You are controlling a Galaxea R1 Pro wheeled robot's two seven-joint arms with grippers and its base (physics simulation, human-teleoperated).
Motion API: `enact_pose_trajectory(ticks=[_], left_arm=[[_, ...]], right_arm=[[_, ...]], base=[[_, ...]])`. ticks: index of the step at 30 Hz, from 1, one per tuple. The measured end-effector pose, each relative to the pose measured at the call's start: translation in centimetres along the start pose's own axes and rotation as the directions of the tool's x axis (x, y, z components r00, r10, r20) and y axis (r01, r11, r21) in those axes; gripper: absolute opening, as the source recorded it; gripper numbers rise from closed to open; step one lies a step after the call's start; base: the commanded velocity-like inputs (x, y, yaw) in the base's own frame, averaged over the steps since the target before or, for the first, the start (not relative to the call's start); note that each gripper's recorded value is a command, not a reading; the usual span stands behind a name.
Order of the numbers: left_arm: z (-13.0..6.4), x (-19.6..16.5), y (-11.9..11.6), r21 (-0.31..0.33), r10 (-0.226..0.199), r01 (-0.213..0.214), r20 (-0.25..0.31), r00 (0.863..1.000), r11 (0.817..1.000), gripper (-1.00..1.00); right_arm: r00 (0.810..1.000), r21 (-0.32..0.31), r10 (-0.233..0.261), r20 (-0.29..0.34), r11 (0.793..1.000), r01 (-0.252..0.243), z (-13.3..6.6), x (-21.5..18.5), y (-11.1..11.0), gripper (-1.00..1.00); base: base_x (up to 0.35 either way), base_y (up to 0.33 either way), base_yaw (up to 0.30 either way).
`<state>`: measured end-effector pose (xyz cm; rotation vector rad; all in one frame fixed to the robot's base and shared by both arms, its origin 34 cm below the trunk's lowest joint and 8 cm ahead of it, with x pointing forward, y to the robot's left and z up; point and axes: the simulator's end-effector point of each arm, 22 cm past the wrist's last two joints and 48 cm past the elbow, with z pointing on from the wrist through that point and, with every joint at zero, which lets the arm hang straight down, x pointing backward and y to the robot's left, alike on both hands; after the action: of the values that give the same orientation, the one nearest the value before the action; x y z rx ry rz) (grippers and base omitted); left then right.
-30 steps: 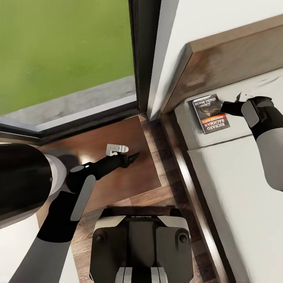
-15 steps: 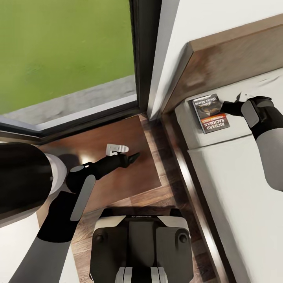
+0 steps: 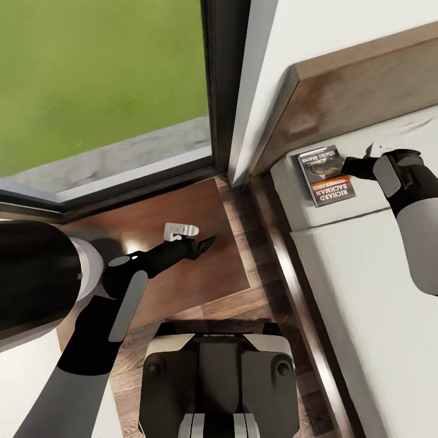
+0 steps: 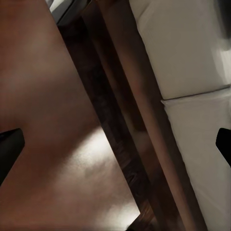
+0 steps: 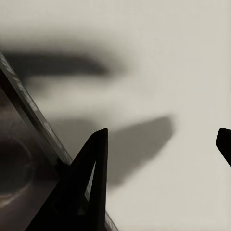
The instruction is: In the bedroom, move the book from the bed onto either nightstand, and place the two sandals side by side next to the bed.
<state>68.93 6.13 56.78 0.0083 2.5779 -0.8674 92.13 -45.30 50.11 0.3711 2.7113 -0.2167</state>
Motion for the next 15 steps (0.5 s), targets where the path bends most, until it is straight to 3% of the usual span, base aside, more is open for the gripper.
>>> enact_pose_trajectory(ticks=[15], left_arm=[[-0.01, 0.01, 0.01, 0.001, 0.001, -0.001, 0.000, 1.000, 1.000, 1.00]], right_arm=[[1.000, 0.000, -0.001, 0.000, 1.000, 0.001, 0.00, 0.00, 0.02, 1.00]], base=[[0.000, 0.000, 0.000]])
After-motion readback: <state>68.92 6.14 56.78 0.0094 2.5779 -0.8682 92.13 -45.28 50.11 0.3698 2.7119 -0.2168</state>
